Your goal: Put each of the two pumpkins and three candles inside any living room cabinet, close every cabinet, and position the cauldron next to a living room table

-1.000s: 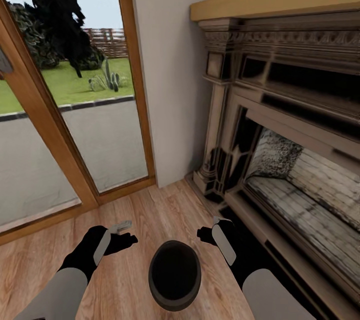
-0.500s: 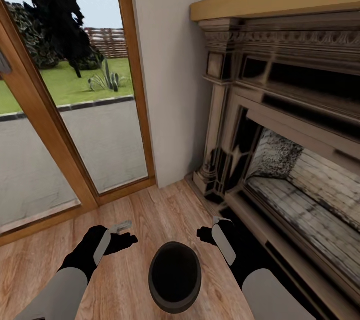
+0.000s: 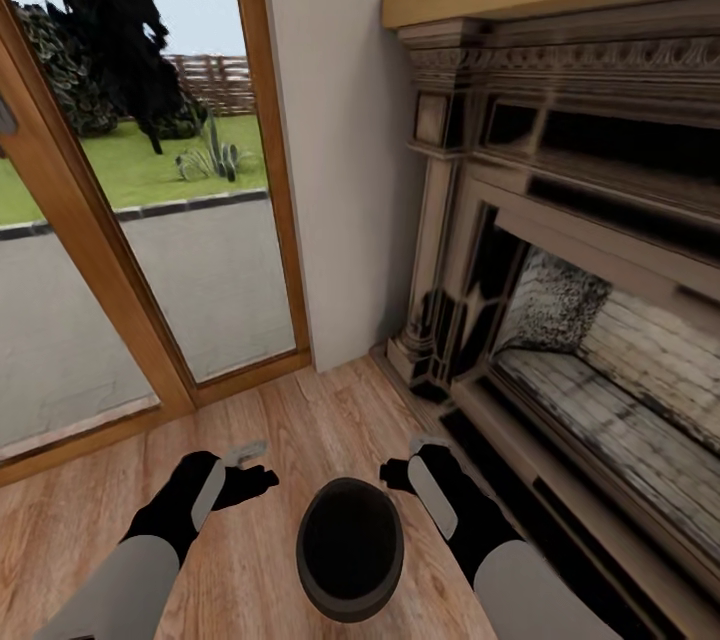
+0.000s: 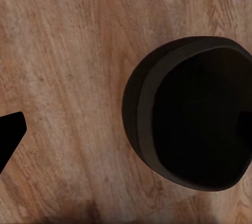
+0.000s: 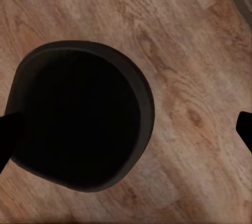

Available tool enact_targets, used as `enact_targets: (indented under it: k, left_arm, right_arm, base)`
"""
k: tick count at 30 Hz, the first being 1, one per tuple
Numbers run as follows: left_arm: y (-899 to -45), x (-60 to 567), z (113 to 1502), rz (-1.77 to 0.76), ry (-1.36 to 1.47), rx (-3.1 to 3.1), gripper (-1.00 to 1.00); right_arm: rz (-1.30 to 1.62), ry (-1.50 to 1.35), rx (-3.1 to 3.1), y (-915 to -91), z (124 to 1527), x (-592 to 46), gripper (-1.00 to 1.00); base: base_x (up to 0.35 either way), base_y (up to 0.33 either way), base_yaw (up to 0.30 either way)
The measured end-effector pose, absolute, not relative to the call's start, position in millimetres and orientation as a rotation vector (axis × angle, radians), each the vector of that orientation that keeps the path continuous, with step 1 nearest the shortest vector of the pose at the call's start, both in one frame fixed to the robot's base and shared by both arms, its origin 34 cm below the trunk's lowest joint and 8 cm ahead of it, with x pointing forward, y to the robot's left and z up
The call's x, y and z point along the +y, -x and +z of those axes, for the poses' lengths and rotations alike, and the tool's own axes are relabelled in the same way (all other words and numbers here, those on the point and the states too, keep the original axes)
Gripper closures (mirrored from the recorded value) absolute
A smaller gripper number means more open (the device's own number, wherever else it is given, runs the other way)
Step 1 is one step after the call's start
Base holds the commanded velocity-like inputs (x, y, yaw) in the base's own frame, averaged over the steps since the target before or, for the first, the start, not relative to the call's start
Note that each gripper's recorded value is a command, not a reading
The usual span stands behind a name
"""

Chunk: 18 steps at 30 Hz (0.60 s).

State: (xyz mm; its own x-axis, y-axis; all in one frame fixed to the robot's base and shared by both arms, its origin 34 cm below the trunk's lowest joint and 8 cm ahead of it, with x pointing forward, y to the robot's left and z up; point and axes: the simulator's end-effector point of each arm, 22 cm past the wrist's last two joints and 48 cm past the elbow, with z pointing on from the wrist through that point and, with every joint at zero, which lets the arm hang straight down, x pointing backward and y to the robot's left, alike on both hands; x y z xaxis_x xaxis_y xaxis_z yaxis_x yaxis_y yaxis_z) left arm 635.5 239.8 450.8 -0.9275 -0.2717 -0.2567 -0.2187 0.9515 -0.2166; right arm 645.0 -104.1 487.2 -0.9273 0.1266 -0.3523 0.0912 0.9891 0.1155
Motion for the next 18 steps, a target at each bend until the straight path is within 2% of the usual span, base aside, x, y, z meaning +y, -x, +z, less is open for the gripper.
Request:
enact_targets:
  k: [18]
  left_arm:
    - [-627,226,412,-0.279,0.345,2.826,-1.0]
  right_arm:
    - [0.143,-0.197,2.717,-647,453,-104,-1.0]
  base:
    - [0.0,0.0,0.0]
